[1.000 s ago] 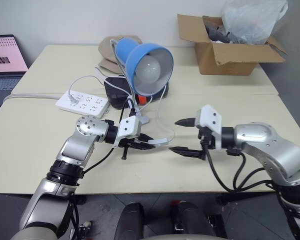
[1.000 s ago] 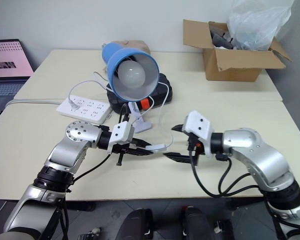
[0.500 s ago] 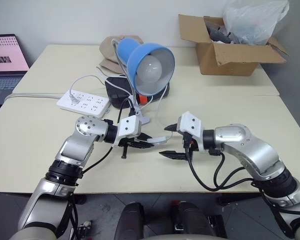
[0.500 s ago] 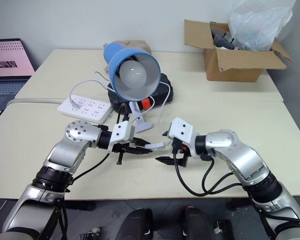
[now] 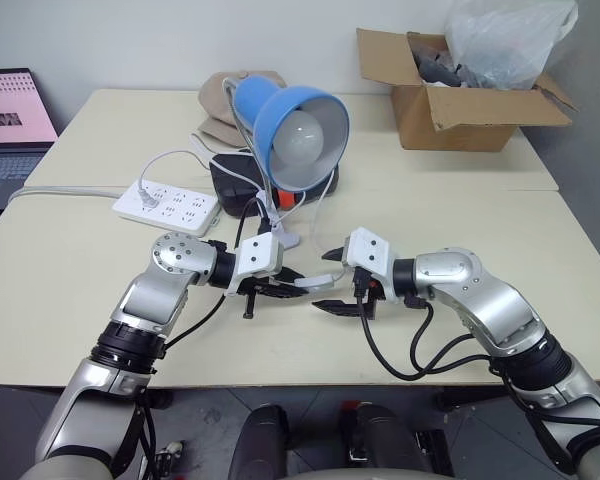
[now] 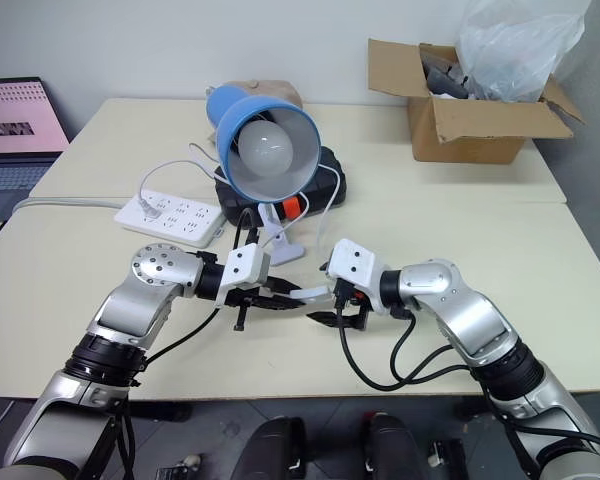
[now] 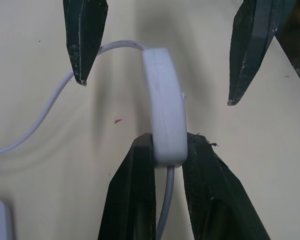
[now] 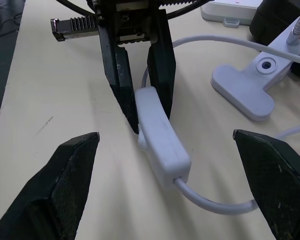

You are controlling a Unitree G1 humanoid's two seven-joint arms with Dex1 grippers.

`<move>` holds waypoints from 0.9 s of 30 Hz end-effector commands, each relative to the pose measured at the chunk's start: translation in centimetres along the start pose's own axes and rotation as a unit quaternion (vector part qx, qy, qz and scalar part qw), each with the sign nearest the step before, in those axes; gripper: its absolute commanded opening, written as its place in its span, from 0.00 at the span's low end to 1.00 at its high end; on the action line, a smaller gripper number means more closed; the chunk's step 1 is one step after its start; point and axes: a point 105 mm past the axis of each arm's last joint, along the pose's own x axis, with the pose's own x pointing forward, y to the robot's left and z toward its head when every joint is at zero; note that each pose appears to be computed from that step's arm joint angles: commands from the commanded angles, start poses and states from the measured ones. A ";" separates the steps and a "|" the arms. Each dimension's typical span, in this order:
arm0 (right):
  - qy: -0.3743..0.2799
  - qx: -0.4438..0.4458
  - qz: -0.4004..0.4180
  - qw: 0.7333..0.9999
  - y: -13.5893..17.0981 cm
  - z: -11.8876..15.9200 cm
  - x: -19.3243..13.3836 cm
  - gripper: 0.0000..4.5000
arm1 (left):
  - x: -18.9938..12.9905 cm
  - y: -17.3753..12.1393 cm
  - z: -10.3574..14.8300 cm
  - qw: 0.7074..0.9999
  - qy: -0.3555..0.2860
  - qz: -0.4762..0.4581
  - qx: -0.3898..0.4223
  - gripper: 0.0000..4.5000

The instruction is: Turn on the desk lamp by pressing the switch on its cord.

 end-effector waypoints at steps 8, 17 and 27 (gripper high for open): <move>-0.004 -0.036 0.002 0.999 -0.2 0.7 0.2 0.41 | -0.2 0.1 1.3 1.000 -0.008 0.006 0.026 0.09; -0.008 -0.044 0.011 0.999 -0.1 0.8 0.0 0.16 | -0.3 0.1 1.3 1.000 -0.006 0.006 0.029 0.09; -0.018 -0.039 0.025 0.999 0.2 1.2 0.0 0.15 | -0.2 0.1 1.3 0.999 -0.005 0.005 0.037 0.09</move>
